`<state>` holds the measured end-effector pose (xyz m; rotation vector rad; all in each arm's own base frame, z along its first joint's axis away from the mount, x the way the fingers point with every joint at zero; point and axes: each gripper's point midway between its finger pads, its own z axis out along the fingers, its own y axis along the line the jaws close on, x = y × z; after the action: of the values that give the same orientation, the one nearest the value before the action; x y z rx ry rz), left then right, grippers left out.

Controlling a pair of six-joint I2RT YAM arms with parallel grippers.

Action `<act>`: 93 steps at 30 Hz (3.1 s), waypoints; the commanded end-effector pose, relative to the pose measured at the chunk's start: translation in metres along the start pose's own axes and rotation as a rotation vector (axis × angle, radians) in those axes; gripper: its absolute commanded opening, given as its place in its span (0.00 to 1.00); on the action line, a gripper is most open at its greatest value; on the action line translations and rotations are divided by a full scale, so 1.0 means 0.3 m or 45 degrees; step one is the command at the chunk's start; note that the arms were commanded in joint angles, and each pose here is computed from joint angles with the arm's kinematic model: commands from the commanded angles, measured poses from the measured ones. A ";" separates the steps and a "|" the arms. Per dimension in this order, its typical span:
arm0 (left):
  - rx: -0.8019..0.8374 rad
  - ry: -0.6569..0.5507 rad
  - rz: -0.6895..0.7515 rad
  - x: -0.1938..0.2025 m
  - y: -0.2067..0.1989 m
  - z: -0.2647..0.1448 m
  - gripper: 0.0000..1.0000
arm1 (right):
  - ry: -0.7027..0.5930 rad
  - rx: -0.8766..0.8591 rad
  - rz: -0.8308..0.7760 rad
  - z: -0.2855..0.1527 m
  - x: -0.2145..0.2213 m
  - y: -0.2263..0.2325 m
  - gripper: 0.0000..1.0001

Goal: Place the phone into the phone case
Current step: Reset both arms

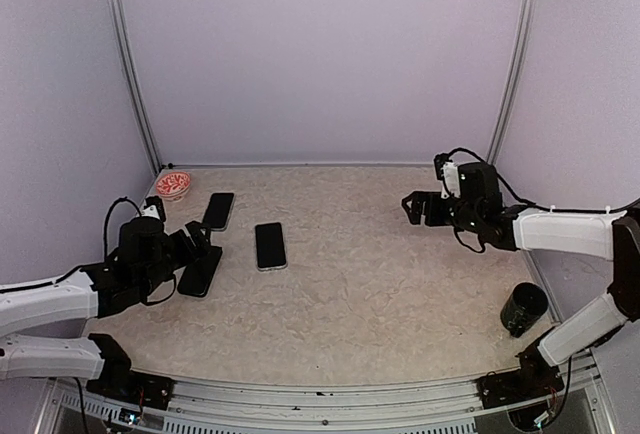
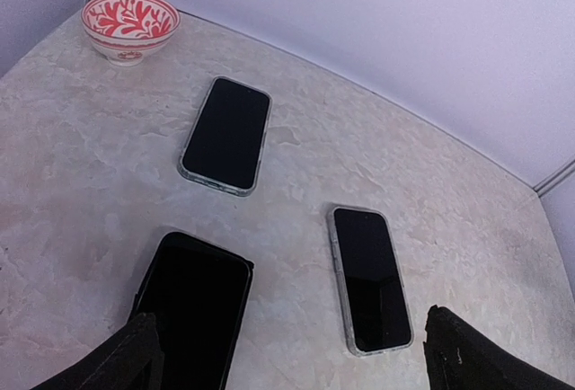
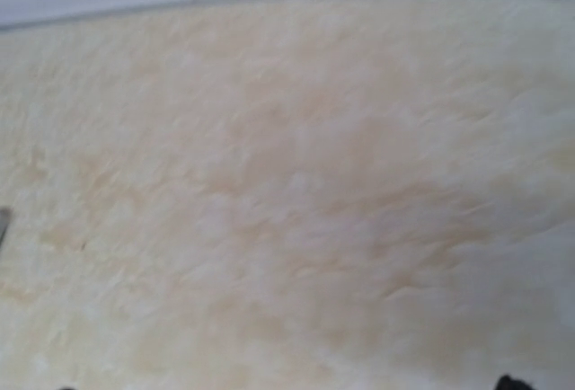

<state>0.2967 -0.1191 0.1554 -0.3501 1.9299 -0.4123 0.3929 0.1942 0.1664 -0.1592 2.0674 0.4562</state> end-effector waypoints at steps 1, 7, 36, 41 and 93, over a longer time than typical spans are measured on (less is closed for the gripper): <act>-0.005 -0.078 -0.002 -0.091 -0.010 0.038 0.99 | -0.148 -0.010 -0.051 -0.084 -0.074 -0.036 1.00; -0.067 -0.119 0.004 -0.133 0.051 0.067 0.99 | -0.244 0.050 -0.102 -0.156 -0.104 -0.099 1.00; -0.044 -0.431 0.218 -0.227 0.122 0.027 0.99 | -0.509 0.190 -0.314 -0.401 -0.030 -0.235 1.00; -0.015 -0.500 0.229 -0.245 0.124 -0.023 0.99 | -0.547 0.259 -0.268 -0.452 -0.020 -0.266 1.00; -0.901 -0.835 -0.111 -0.253 0.573 -0.314 0.99 | -0.751 0.536 -0.198 -0.643 0.089 -0.397 1.00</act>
<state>0.2423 0.0666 0.1813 -0.8400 1.3971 0.2972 0.2588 0.0213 0.2093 0.0174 1.4933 -0.0160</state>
